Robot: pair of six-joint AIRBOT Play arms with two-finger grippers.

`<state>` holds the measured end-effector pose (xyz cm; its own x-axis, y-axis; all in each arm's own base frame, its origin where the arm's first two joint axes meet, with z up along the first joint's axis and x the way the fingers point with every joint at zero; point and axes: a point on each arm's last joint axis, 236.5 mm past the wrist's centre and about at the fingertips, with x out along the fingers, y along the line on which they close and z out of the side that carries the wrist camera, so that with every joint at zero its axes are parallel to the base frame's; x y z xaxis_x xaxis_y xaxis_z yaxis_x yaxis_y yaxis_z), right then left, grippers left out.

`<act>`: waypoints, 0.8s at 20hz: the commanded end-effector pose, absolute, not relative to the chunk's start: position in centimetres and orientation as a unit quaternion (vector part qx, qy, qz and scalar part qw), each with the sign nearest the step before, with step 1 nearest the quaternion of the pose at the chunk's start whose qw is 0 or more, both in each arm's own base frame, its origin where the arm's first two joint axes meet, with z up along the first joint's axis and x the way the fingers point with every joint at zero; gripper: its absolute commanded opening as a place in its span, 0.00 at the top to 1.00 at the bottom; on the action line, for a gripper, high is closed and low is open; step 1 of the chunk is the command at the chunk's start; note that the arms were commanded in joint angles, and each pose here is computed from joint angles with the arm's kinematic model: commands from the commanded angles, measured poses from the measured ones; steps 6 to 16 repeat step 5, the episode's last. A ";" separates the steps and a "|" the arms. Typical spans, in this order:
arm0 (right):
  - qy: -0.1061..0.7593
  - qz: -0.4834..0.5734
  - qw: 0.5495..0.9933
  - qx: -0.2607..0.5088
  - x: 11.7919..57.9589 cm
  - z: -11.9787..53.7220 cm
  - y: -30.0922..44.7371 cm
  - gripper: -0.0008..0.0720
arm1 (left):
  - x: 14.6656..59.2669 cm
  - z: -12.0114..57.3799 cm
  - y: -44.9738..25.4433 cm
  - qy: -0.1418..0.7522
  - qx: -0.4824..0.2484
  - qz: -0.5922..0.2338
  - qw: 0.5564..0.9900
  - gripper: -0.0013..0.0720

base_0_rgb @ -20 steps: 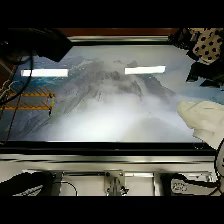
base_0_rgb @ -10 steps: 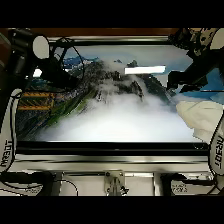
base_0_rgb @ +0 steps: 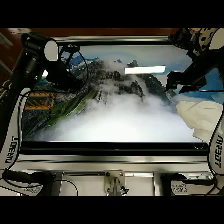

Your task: Fold the shirts.

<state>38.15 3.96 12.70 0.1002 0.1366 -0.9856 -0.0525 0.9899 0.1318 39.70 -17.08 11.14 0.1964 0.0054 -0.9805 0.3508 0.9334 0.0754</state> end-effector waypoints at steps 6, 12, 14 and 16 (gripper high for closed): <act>0.668 0.064 0.740 0.031 38.1 12.7 4.0 0.11 | 40.3 11.2 -17.3 0.613 0.142 -0.117 0.768 0.35; 0.668 0.064 0.740 0.031 38.1 12.7 4.0 0.11 | 40.3 11.2 -17.3 0.613 0.142 -0.117 0.768 0.35; 0.668 0.064 0.740 0.031 38.1 12.7 4.0 0.11 | 40.3 11.2 -17.3 0.613 0.142 -0.117 0.768 0.35; 0.668 0.064 0.740 0.031 38.1 12.7 4.0 0.11 | 40.3 11.2 -17.3 0.613 0.142 -0.117 0.768 0.35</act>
